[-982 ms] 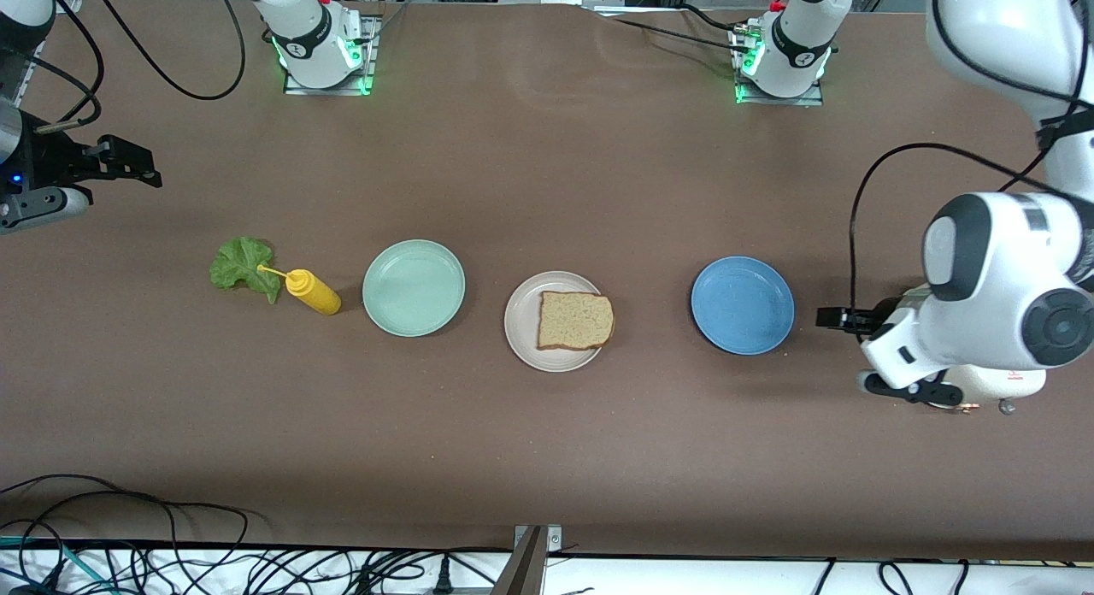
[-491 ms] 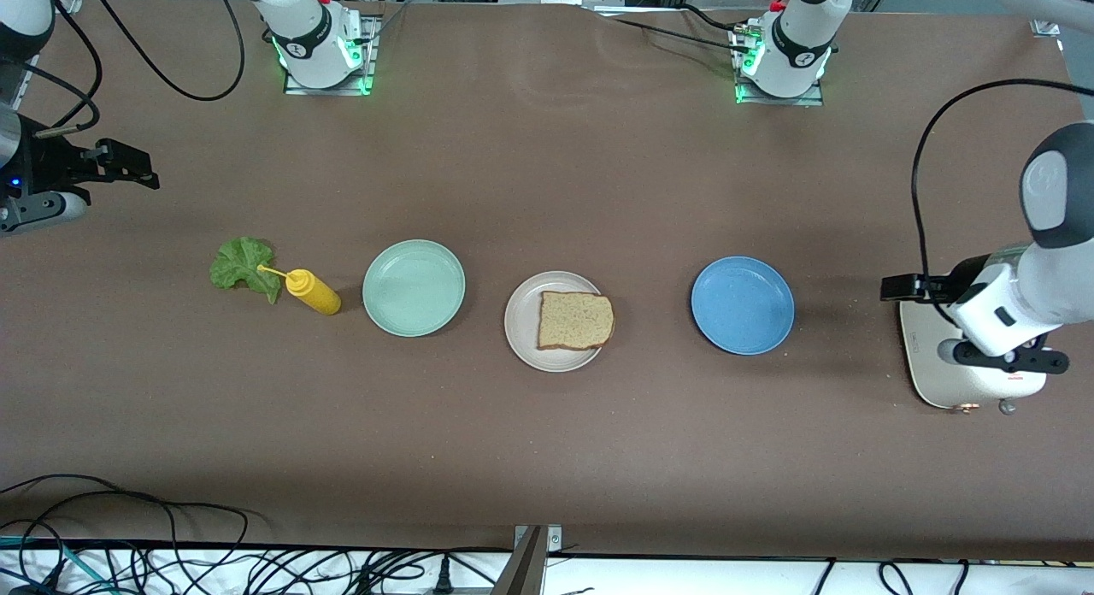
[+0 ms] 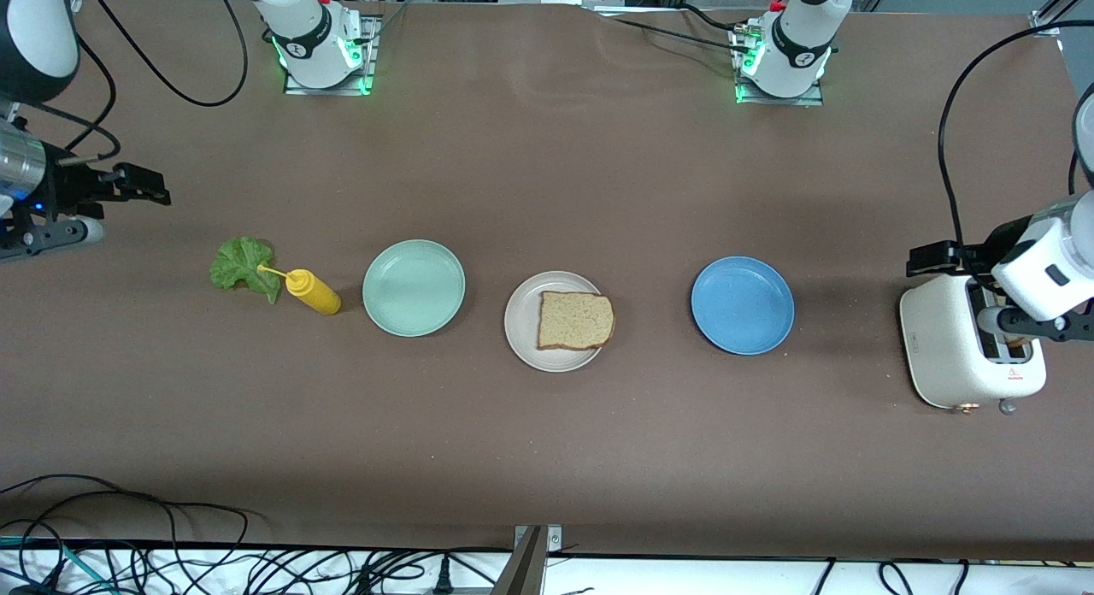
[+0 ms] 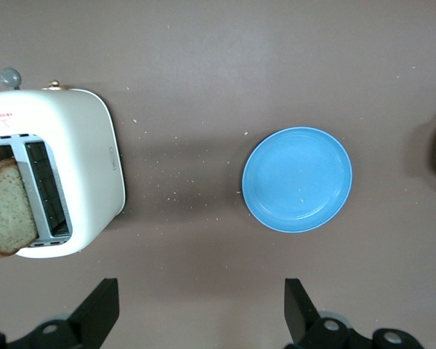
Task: Make sandwich on beige plate with both arms
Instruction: 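Reach the right gripper toward the lettuce leaf while the left gripper rises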
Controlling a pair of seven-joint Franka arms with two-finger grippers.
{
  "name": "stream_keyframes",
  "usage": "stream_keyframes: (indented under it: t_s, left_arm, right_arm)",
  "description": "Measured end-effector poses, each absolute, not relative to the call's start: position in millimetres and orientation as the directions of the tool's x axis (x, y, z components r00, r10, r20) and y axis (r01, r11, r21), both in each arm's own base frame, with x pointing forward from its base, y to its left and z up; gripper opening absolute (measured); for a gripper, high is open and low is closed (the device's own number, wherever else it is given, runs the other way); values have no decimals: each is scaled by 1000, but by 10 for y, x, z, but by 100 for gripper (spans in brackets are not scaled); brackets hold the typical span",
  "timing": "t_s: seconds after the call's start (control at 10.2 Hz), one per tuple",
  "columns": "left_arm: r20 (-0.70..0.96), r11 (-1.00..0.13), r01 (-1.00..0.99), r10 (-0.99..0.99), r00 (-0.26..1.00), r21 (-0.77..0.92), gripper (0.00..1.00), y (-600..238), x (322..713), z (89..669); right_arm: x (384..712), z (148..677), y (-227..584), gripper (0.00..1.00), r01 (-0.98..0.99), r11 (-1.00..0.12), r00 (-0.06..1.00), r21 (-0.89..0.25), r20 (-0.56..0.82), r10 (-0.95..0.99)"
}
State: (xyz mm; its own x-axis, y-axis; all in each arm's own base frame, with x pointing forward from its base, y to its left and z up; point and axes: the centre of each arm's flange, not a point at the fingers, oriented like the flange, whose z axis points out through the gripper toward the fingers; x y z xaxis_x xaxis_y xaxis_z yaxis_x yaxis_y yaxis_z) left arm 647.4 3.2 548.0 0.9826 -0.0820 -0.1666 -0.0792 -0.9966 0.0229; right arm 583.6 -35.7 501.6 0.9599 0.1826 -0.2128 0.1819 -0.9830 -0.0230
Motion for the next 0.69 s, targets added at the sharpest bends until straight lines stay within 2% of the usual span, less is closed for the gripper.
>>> stream_keyframes:
  t_s: [0.39,0.69]
  left_arm:
    - [-189,-995,-92,-99,977,43,100,-34,6250,5708]
    - [-206,-994,-92,-103,973,59,100,-22,6071,5726]
  right_arm:
    - [6096,4011,-740,100,119,-993,967,24,-229,110]
    - [5853,3092,-1130,100,64,-997,979,48,-198,53]
